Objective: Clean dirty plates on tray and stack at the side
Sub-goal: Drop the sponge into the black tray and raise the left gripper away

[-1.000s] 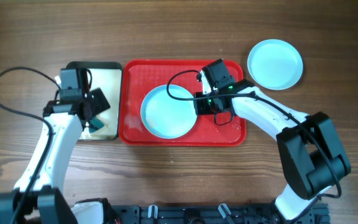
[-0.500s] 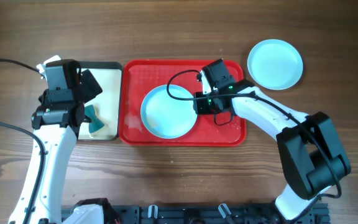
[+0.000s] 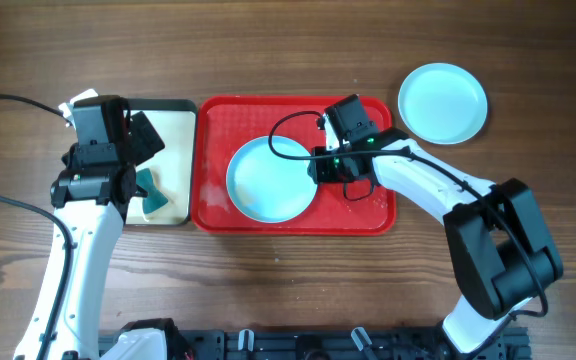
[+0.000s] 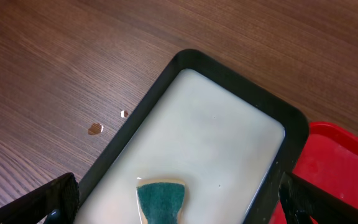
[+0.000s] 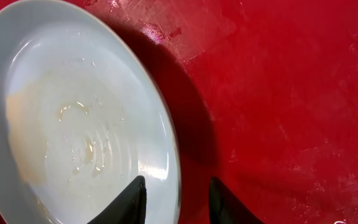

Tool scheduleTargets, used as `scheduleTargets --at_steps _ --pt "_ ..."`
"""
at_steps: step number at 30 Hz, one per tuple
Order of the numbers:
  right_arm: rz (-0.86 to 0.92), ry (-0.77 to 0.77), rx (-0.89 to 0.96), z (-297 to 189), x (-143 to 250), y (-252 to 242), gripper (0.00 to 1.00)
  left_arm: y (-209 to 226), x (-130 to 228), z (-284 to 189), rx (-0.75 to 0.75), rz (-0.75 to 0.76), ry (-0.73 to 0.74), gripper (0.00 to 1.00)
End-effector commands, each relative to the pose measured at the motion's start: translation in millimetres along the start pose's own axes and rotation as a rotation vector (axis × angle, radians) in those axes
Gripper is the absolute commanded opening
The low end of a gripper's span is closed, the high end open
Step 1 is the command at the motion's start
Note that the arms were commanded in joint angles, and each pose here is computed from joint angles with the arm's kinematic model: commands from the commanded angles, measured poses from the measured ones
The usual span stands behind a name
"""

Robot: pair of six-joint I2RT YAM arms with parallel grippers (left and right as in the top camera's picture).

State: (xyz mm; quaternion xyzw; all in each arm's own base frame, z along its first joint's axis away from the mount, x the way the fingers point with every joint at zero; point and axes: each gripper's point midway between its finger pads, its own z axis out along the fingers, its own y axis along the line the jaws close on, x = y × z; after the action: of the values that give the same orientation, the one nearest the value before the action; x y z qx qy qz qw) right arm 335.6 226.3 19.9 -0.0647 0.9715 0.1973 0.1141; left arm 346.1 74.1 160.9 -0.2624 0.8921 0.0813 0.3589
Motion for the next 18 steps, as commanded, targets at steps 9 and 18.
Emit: scheduleTargets --at_steps 9,18 --pt "0.024 0.023 0.010 9.9 6.4 -3.5 0.33 4.9 -8.5 -2.9 -0.021 -0.006 -0.025 1.00" --pt "0.024 0.023 0.010 9.9 6.4 -3.5 0.33 4.9 -8.5 -2.9 -0.021 -0.006 -0.025 1.00"
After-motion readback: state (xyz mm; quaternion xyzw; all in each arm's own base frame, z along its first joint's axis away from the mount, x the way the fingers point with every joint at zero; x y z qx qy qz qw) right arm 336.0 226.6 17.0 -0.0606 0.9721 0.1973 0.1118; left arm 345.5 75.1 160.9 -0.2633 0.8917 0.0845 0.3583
